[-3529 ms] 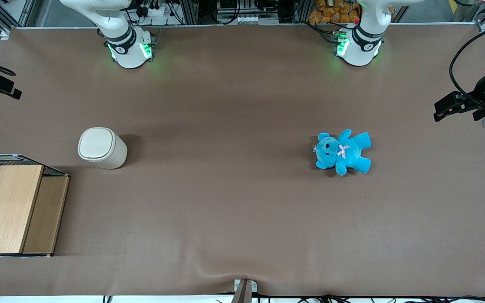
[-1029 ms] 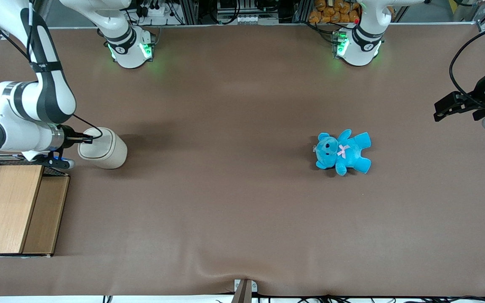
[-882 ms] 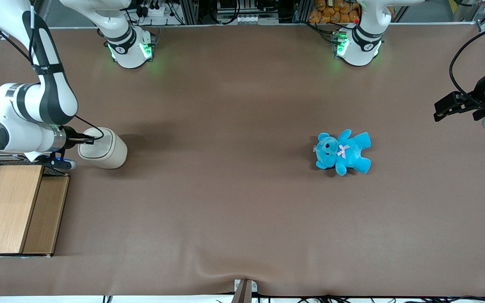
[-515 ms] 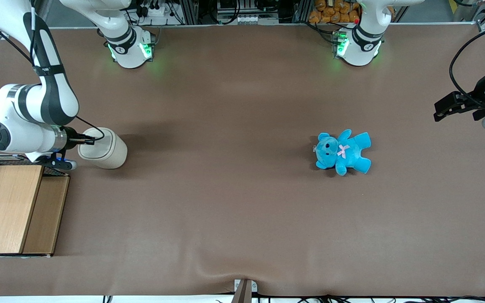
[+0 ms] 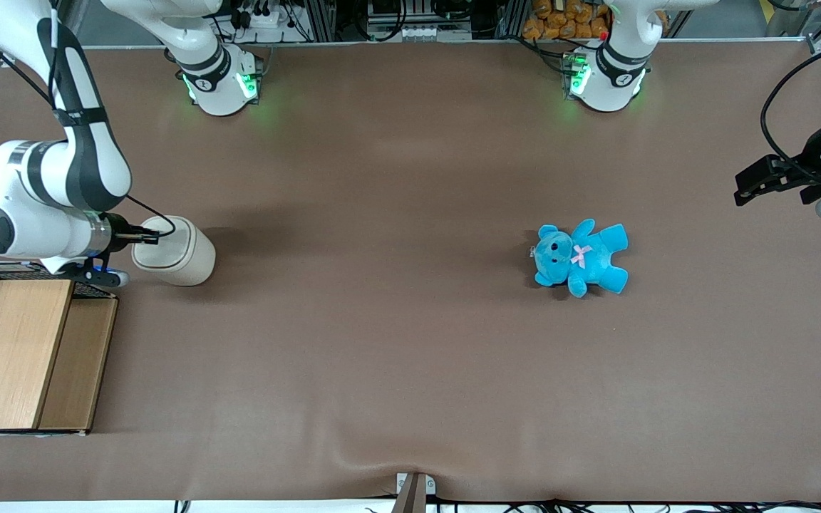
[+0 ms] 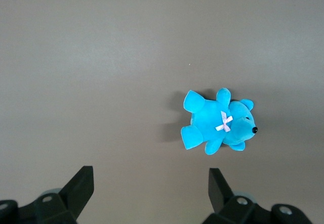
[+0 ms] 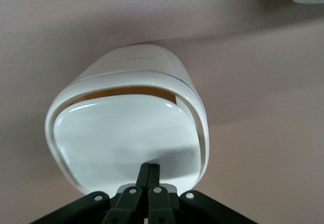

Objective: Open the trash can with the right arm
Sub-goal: 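Release the lid and lift the right gripper away from the can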

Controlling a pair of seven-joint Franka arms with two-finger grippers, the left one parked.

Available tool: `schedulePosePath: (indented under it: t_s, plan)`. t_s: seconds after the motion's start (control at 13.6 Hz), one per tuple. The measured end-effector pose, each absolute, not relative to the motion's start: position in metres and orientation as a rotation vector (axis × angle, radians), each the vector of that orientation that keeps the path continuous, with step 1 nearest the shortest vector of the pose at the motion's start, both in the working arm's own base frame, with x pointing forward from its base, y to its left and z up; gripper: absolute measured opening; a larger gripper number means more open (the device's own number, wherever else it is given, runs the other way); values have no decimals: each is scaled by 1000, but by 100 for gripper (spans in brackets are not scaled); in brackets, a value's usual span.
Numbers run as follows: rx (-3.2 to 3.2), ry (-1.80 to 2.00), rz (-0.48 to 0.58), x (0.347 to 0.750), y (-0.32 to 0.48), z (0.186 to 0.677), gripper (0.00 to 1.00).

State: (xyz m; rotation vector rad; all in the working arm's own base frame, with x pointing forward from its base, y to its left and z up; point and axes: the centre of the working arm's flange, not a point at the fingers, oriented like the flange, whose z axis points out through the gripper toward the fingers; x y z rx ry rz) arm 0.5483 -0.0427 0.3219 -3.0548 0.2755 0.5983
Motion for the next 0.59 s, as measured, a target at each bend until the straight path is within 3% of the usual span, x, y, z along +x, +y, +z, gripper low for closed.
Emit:
schedulePosePath:
  t_s: [0.15, 0.22, 0.59]
  plan:
    - [-3053, 273, 594, 559, -44, 362, 1]
    - [-3057, 272, 568, 563, -44, 386, 8]
    - [-3080, 207, 368, 563, -47, 497, 58]
